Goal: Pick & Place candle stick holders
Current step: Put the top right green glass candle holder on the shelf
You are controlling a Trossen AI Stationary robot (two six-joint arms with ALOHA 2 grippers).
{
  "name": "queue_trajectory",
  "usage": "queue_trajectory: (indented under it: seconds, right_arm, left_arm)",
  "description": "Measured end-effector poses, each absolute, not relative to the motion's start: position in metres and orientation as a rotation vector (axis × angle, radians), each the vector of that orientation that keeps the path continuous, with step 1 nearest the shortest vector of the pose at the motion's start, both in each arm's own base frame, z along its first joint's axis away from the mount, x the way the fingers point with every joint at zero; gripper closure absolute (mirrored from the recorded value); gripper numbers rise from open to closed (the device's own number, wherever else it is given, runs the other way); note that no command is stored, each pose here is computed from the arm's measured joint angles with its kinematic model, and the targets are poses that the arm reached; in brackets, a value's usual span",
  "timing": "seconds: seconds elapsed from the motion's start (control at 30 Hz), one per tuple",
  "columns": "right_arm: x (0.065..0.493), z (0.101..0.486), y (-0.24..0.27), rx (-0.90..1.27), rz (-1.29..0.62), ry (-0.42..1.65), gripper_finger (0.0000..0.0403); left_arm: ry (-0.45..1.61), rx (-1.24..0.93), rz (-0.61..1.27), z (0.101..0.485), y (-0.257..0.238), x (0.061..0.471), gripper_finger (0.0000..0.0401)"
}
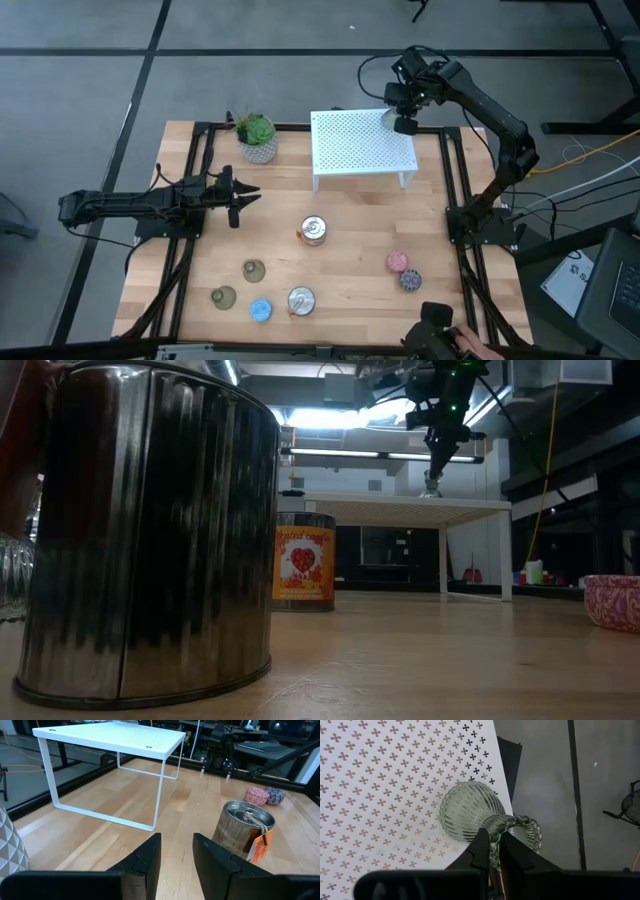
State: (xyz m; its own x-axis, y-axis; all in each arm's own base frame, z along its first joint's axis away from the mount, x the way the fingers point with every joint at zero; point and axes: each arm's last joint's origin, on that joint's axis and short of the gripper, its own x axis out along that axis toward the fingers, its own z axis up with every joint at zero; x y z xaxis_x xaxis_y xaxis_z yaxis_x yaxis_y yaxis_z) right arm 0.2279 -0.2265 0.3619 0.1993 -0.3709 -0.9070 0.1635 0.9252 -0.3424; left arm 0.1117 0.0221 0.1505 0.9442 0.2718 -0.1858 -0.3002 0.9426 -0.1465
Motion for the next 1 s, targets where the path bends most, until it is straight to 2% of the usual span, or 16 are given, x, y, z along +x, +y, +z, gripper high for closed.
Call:
queue_trajectory:
  seconds: [0.17,0.4,1.0]
  right_arm:
    - [0.228,0.3619,-0.2265,-0.185,-0.377,1.319,0.038]
    - [0.2273,0.3619,-0.2274,-0.184,-0.381,1.319,0.0353]
    - [0.2268,0.3618,-0.2268,-0.172,-0.385,1.323,0.0346]
  left_arm:
    - [0.165,-0.174,0.293,0.1504,0.0222,0.1118,0.0294]
    - [0.164,-0.174,0.293,0.1506,0.0222,0.1117,0.0294]
    - [0.164,-0.174,0.293,0.1505,0.0222,0.1118,0.0294]
